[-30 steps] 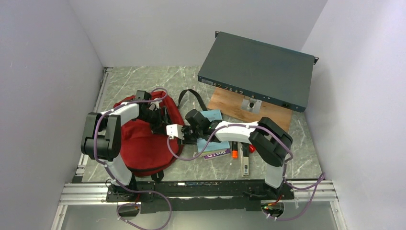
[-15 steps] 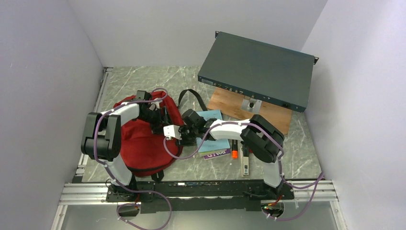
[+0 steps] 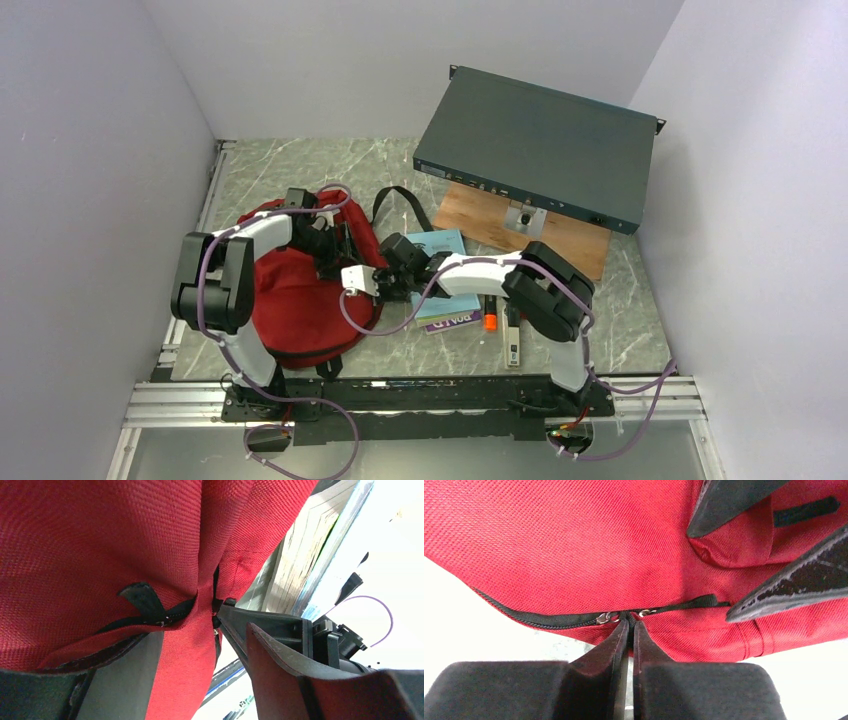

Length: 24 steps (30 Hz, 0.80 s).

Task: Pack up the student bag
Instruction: Unzip the student bag at the center of the board.

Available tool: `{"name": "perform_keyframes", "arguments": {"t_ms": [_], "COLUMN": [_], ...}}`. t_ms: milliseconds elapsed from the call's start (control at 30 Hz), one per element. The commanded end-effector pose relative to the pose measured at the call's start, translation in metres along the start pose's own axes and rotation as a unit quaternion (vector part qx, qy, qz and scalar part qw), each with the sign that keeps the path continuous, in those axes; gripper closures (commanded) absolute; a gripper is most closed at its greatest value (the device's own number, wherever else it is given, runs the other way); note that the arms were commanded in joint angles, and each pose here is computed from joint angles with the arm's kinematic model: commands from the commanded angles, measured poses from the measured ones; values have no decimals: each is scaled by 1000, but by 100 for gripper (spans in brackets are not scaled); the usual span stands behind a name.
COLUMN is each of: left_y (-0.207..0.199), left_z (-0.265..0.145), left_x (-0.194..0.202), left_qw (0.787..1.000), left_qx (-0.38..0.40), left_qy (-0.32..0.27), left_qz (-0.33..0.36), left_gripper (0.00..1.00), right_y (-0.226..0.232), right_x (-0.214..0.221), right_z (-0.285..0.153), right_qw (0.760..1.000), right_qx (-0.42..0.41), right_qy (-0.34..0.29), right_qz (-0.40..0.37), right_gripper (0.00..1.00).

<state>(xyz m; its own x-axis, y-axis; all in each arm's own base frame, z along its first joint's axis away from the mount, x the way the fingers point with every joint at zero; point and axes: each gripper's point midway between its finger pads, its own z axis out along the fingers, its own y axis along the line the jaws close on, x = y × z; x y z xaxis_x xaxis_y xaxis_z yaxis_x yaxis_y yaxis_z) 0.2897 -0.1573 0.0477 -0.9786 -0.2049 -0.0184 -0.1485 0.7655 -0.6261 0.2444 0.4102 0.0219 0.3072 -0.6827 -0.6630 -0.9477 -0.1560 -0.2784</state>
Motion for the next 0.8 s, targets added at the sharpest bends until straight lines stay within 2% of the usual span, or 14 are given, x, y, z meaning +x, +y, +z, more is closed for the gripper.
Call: {"name": "perform_keyframes", "arguments": {"t_ms": [0, 200, 400, 533, 700, 767], "left_y": [19, 31, 40, 43, 41, 42], "left_z": [7, 7, 8, 9, -3, -11], "left_x": [0, -5, -11, -15, -20, -20], "left_qw": [999, 997, 995, 995, 992, 987], "left_qx": [-43, -78, -96, -102, -122, -150], "left_qy": [10, 4, 1, -2, -36, -56], "left_qz": [4, 3, -4, -1, 20, 31], "left_gripper": [32, 32, 32, 32, 31, 31], "right_y": [16, 31, 62, 76, 53, 48], "right_x": [-5, -37, -38, -41, -14, -20], "right_z": [-15, -43, -47, -37, -28, -27], "right_qw": [999, 995, 979, 945, 859, 851], "right_qx": [2, 12, 42, 97, 237, 245], "right_qy": [14, -16, 3, 8, 16, -5], "right_qz": [42, 102, 198, 313, 454, 465], "right_gripper": [99, 100, 100, 100, 100, 100]}}
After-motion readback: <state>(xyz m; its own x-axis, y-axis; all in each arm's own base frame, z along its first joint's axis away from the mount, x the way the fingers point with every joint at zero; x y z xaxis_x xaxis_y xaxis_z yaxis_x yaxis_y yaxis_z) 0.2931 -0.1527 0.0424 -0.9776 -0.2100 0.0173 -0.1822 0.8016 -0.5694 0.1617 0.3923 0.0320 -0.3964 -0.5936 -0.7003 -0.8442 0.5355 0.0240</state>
